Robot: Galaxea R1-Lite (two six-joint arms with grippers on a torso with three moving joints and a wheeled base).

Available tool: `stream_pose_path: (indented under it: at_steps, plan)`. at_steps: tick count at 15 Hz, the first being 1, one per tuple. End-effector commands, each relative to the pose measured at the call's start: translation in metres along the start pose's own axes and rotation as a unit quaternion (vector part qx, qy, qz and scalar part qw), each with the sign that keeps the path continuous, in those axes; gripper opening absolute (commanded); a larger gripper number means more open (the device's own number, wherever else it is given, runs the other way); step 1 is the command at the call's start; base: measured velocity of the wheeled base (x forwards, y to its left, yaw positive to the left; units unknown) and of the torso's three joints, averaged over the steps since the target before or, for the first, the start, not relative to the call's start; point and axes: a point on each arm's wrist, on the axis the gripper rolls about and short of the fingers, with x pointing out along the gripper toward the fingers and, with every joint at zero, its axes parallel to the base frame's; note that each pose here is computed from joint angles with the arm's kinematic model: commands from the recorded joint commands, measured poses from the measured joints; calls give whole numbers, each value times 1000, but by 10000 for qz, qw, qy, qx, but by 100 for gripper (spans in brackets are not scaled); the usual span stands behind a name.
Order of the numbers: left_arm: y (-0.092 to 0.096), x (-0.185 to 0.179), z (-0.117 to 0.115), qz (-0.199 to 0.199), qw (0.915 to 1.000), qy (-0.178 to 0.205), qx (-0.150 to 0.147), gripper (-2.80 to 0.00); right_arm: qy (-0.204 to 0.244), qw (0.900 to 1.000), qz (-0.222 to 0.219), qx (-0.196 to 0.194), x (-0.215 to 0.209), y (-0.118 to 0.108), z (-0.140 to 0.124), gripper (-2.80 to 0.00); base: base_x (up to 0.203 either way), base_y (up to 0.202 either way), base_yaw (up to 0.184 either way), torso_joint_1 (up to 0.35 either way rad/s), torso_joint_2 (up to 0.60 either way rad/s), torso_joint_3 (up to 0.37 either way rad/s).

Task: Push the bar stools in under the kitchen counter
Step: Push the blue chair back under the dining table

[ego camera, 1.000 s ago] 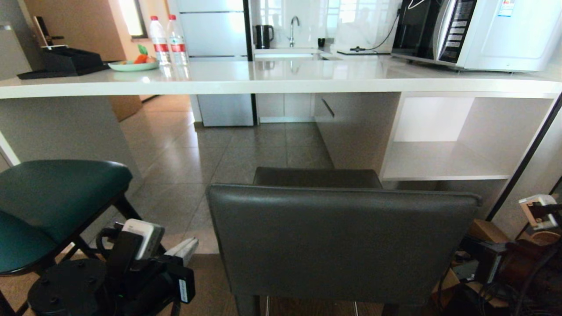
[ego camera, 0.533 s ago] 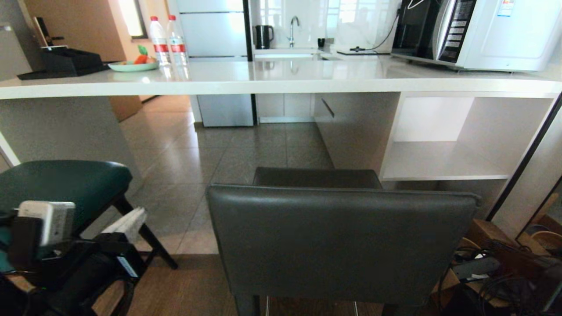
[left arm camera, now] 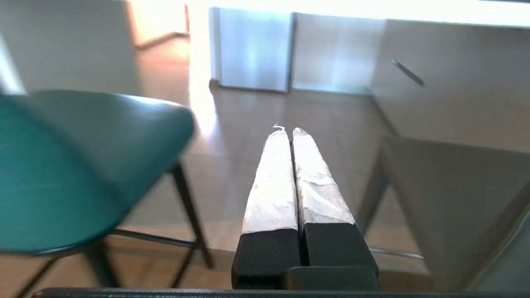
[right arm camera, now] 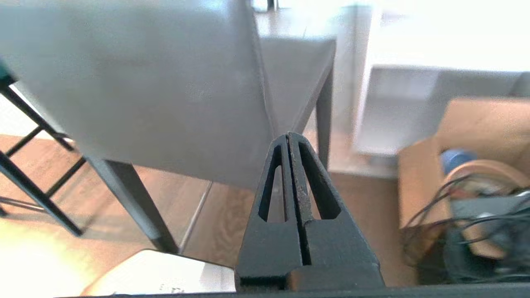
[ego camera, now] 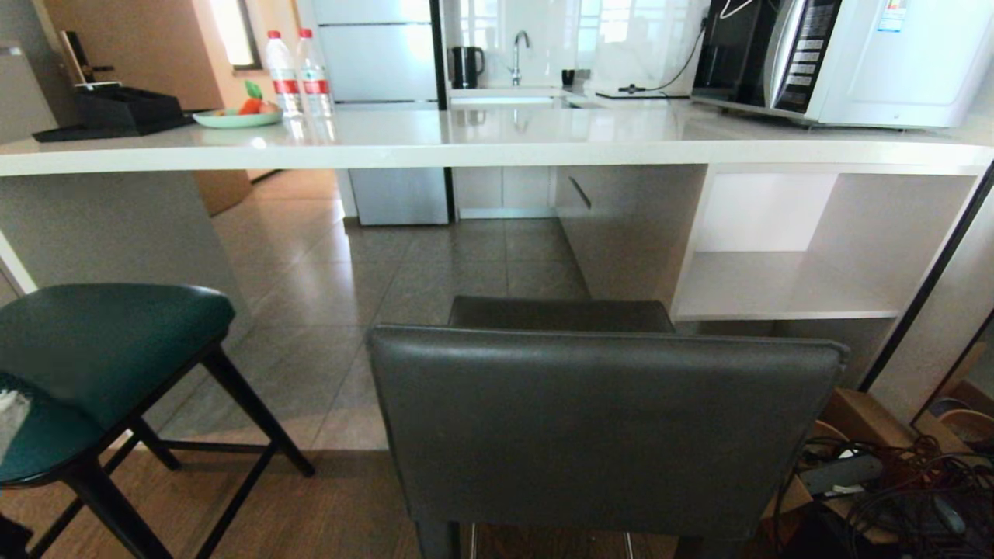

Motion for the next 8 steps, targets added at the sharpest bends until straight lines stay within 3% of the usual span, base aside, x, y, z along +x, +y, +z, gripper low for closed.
stream_pose_path:
  at_steps: [1, 5, 8]
  plan:
    - [12, -39, 13, 119, 9984, -551, -36, -280, -448, 9989, 19, -167, -32, 9, 0, -280, 0, 0, 0, 0, 0, 0]
    - [13, -67, 26, -424, 9970, -630, 145, -280, -673, 9967, 322, -307, -56, 19, 8, -280, 0, 0, 0, 0, 0, 0]
    - [13, -72, 26, -120, 9989, -279, 348, -280, -759, 9958, 378, -338, -65, 22, 15, -280, 0, 0, 0, 0, 0, 0]
